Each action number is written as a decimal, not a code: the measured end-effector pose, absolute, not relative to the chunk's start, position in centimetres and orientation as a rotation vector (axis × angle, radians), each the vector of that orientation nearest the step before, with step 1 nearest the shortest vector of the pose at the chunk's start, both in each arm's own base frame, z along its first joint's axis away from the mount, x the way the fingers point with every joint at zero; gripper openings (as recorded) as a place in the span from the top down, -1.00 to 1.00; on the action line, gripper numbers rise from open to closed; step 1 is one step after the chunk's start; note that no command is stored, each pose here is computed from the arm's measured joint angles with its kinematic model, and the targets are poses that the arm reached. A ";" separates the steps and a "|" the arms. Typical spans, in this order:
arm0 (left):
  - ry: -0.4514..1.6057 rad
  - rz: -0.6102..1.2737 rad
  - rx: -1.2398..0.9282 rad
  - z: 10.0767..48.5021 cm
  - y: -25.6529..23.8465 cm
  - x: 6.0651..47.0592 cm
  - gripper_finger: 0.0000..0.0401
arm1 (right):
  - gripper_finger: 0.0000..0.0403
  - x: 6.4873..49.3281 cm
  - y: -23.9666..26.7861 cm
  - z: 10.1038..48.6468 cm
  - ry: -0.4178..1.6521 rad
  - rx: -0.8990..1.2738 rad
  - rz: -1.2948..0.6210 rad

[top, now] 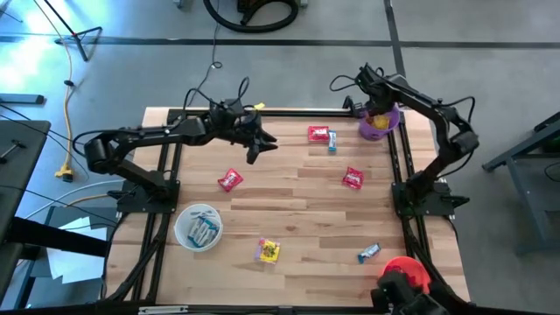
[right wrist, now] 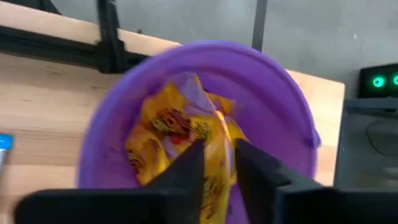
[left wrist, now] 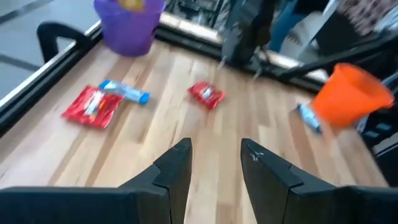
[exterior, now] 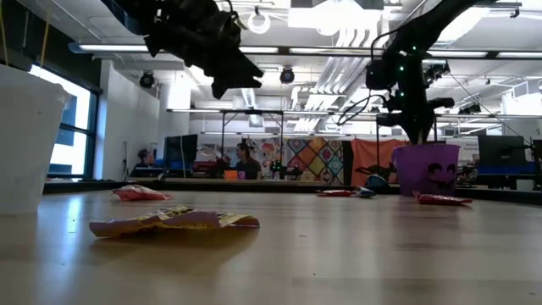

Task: Sort candy
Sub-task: Put the yellow candy into the purple bin, then put the red candy into the orange bin, then put the white chocolate bar into the white bin

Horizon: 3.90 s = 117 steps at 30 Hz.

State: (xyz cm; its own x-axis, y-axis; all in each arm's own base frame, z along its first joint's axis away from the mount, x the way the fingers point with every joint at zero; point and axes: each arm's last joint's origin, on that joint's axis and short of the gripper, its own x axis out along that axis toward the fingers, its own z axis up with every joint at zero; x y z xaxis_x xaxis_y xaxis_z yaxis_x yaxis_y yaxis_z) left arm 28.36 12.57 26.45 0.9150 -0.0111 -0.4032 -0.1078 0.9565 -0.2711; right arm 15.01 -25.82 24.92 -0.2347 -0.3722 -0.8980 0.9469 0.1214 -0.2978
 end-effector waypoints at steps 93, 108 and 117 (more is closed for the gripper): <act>0.367 0.208 -0.412 21.8 11.8 25.8 0.45 | 0.94 10.6 17.6 24.2 1.653 1.185 -0.103; 0.368 0.222 -0.393 21.8 11.9 25.8 0.45 | 0.40 9.5 17.4 24.0 1.709 1.177 -0.149; 0.368 0.291 -0.363 22.2 12.9 24.8 0.58 | 0.15 9.7 13.0 31.4 1.514 1.086 -0.256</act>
State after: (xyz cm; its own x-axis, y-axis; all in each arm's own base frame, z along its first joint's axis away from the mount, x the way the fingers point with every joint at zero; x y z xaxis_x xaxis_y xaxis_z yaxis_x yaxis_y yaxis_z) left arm 24.84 12.92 22.22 0.8931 0.2094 -0.3981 -0.3393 0.8947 -0.2904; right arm 9.65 12.99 31.39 0.1303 0.4773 -0.8690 0.7363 0.5405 0.4072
